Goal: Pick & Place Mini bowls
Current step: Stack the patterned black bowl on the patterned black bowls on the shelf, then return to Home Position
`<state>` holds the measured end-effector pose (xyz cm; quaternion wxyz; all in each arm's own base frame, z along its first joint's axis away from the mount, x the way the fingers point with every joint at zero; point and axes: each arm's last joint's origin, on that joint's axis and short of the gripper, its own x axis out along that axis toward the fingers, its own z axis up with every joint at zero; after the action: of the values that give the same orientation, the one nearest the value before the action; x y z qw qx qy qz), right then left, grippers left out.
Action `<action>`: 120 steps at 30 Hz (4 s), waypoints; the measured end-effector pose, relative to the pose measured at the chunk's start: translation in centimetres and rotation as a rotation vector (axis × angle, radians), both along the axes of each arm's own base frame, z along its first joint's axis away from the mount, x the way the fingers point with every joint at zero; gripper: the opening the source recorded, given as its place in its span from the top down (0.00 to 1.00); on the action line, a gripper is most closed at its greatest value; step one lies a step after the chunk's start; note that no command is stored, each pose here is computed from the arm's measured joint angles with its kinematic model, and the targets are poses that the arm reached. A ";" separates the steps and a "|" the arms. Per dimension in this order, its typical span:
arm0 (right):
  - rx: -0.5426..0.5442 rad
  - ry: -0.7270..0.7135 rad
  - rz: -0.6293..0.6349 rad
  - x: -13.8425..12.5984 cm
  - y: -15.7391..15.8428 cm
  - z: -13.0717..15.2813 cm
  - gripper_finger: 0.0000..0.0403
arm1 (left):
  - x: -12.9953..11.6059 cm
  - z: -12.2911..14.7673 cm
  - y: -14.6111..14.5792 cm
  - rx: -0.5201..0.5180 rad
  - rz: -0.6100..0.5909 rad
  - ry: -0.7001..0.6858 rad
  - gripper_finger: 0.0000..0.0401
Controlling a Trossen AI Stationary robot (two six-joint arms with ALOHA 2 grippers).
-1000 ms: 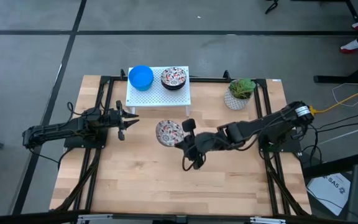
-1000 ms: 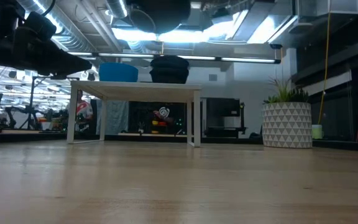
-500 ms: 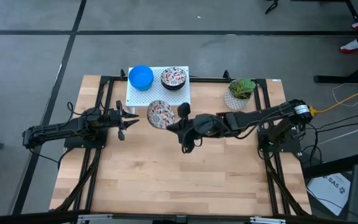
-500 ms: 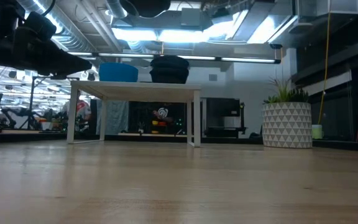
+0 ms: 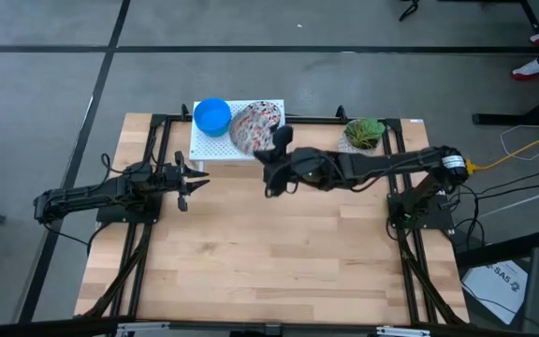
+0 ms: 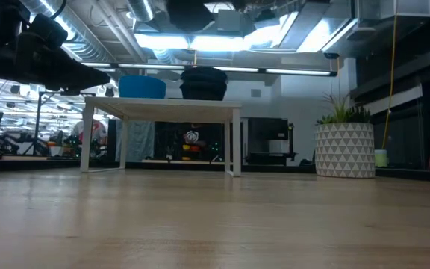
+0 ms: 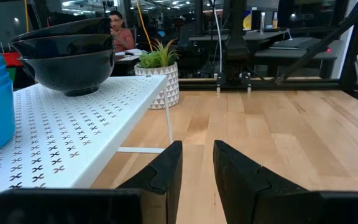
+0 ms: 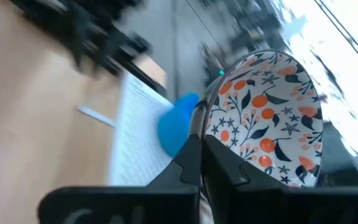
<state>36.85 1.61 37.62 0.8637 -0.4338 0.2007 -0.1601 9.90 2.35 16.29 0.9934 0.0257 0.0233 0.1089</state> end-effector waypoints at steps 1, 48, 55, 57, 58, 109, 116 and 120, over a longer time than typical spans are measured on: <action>-0.009 -0.001 -0.037 0.0 -0.4 0.0 0.97 | 0.0 0.0 0.0 0.000 0.000 0.000 0.79; 0.277 0.215 -0.344 2.7 -12.3 4.7 0.97 | 0.0 0.0 0.0 0.000 0.000 0.000 0.78; 0.388 0.299 -0.359 3.1 -14.0 3.6 0.97 | 0.0 0.0 0.0 0.000 0.000 0.000 0.79; 0.420 0.320 -0.352 3.0 -14.1 3.3 0.97 | 0.0 0.0 0.0 0.000 0.000 0.000 0.78; 0.439 0.325 -0.341 2.9 -14.1 3.2 0.97 | 0.0 0.0 0.0 0.000 0.000 0.000 0.78; 0.570 0.449 -0.137 1.3 -10.0 4.2 0.55 | 0.0 0.0 0.0 0.000 0.000 -0.001 0.78; 0.745 0.524 -0.131 -1.2 -6.9 4.6 0.55 | 0.0 0.0 0.0 0.000 0.000 0.000 0.78; 0.773 0.590 -0.115 -1.9 -4.1 2.5 0.55 | 0.0 0.0 0.0 0.000 0.000 0.000 0.79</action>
<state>34.98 -2.48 40.16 0.8575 -0.0963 0.5053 0.0087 9.90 2.35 16.29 0.9935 0.0255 0.0233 0.1087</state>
